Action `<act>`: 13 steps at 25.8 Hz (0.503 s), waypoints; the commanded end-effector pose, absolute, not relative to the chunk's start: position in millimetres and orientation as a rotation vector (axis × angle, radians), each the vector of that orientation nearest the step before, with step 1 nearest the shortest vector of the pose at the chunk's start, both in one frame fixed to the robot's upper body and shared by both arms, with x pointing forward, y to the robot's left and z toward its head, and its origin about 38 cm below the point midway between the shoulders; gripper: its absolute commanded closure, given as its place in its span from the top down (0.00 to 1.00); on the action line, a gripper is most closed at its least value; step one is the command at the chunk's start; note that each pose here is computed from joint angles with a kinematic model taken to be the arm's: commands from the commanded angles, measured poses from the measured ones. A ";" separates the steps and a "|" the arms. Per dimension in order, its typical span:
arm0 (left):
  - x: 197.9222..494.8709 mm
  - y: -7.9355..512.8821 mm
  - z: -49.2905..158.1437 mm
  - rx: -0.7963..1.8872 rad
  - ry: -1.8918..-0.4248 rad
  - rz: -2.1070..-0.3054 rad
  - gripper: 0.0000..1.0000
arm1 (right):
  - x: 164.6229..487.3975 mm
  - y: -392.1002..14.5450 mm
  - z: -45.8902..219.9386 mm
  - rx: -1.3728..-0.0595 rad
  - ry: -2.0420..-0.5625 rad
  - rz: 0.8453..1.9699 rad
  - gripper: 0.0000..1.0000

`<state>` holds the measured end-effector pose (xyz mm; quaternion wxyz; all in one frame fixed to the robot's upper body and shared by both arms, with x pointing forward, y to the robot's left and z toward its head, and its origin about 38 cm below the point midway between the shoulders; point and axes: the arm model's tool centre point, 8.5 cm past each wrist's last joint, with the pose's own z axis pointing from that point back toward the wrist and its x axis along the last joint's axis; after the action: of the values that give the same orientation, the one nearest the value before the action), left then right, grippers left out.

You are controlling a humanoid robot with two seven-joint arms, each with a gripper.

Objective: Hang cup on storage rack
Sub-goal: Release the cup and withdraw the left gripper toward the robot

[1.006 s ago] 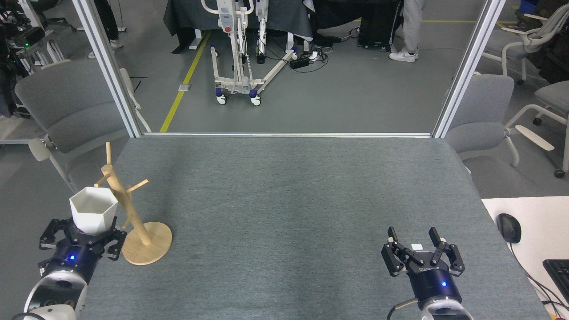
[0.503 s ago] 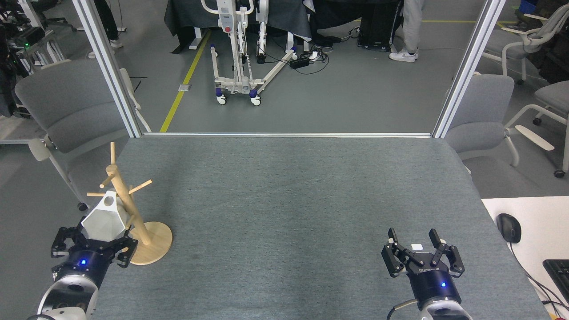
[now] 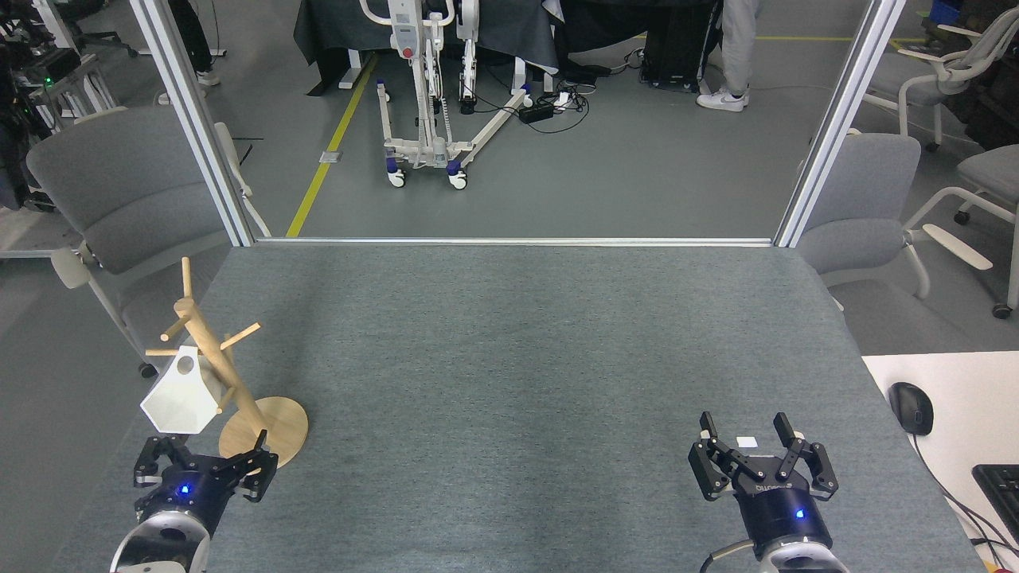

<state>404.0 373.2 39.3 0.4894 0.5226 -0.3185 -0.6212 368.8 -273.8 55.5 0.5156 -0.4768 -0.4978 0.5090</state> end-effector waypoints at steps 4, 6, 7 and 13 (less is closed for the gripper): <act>403.7 334.4 26.8 1.226 -0.894 -1.477 0.98 | 368.1 -278.2 52.2 -1.143 -1.182 1.232 1.00; 402.4 312.8 19.0 1.184 -0.937 -1.461 0.99 | 368.0 -277.7 51.6 -1.141 -1.182 1.231 1.00; 400.7 300.8 15.8 1.160 -0.962 -1.454 0.99 | 368.6 -276.1 51.8 -1.139 -1.185 1.229 1.00; 406.1 237.1 24.2 1.100 -1.146 -1.444 0.99 | 368.1 -278.7 51.9 -1.144 -1.181 1.236 1.00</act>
<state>401.4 269.6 17.0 0.4935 0.4643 -0.4319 -0.5952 368.3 -278.4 52.7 0.5151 -0.4769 -0.4927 0.5144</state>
